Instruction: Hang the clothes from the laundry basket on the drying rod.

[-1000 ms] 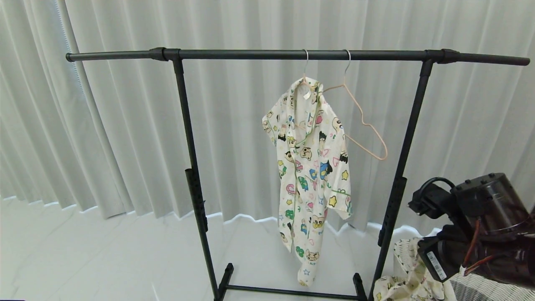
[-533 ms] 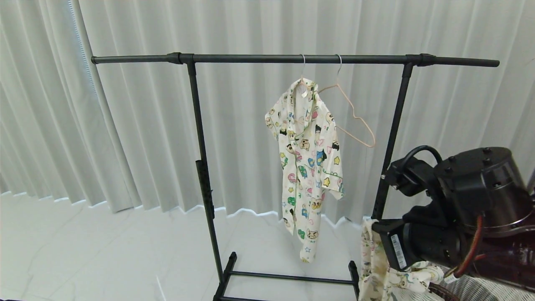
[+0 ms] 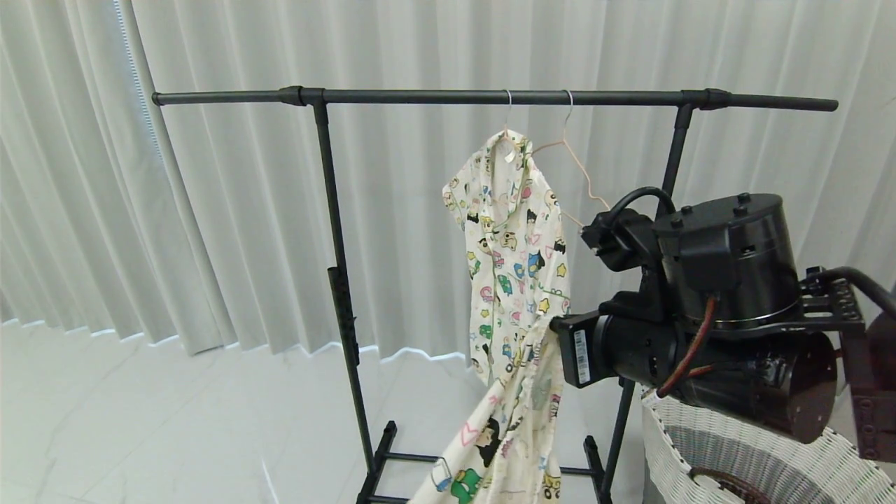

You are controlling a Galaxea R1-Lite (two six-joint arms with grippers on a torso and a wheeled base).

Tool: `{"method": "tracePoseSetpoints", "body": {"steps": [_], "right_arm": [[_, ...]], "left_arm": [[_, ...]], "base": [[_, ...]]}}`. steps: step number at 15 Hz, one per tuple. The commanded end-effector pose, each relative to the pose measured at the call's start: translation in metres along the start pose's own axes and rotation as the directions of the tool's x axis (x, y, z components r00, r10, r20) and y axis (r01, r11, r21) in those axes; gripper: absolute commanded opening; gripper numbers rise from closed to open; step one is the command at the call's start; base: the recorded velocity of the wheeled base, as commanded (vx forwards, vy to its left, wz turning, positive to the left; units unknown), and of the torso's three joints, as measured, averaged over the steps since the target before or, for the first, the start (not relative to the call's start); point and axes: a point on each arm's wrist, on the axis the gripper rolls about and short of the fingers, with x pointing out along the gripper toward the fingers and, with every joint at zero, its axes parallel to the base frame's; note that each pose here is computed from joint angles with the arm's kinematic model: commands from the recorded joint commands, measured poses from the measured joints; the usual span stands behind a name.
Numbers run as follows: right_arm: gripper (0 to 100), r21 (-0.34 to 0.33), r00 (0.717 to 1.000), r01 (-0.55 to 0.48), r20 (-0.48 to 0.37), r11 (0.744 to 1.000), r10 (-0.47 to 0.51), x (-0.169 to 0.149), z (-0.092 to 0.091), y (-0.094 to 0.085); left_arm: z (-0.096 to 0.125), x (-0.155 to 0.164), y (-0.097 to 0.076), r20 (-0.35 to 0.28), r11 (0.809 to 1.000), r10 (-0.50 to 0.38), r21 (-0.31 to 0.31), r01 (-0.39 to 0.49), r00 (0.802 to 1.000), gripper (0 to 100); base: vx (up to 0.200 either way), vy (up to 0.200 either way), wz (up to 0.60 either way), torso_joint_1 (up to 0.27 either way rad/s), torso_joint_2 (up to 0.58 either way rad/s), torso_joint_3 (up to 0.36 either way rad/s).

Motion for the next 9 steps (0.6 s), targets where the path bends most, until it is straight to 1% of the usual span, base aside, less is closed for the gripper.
{"method": "tracePoseSetpoints", "body": {"steps": [1,2,3,4,5,7,8,9], "right_arm": [[0,-0.006,1.0,-0.006,-0.007,1.0,0.006,0.007,-0.002,0.005],[0,-0.008,0.999,-0.039,0.015,0.999,0.039,0.007,-0.002,0.014],[0,-0.01,0.998,-0.056,0.023,0.998,0.057,0.007,-0.002,0.019],[0,-0.012,0.998,-0.065,0.026,0.998,0.065,0.006,-0.003,0.022],[0,-0.015,0.995,-0.086,0.04,0.996,0.087,0.003,-0.002,0.027],[0,-0.008,0.99,-0.116,0.081,0.993,0.117,-0.003,0.008,0.035],[0,-0.004,0.987,-0.127,0.099,0.992,0.127,-0.005,0.013,0.037],[0,-0.002,0.984,-0.136,0.118,0.991,0.136,-0.007,0.019,0.04]], "left_arm": [[0.011,-0.02,0.001,0.209,0.991,-0.129,0.056,0.12,0.969,100],[0.047,-0.028,0.0,0.247,0.987,-0.158,0.063,0.146,0.956,100],[0.069,-0.029,-0.001,0.249,0.987,-0.158,0.063,0.146,0.955,100],[0.081,-0.028,-0.002,0.245,0.987,-0.159,0.062,0.148,0.956,100],[0.114,-0.02,-0.006,0.225,0.985,-0.169,0.062,0.159,0.959,100],[0.156,0.001,-0.014,0.182,0.977,-0.214,0.069,0.204,0.96,100],[0.169,0.015,-0.02,0.146,0.969,-0.245,0.078,0.235,0.958,100],[0.174,0.032,-0.027,0.096,0.962,-0.265,0.086,0.257,0.959,100]], "base": [[0.0,0.0,0.0,0.0,0.0,0.0],[0.0,0.0,0.0,0.0,0.0,0.0],[0.0,0.0,0.0,0.0,0.0,0.0],[0.0,0.0,0.0,0.0,0.0,0.0],[0.0,0.0,0.0,0.0,0.0,0.0],[0.0,0.0,0.0,0.0,0.0,0.0],[0.0,0.0,0.0,0.0,0.0,0.0],[0.0,0.0,0.0,0.0,0.0,0.0]]}}
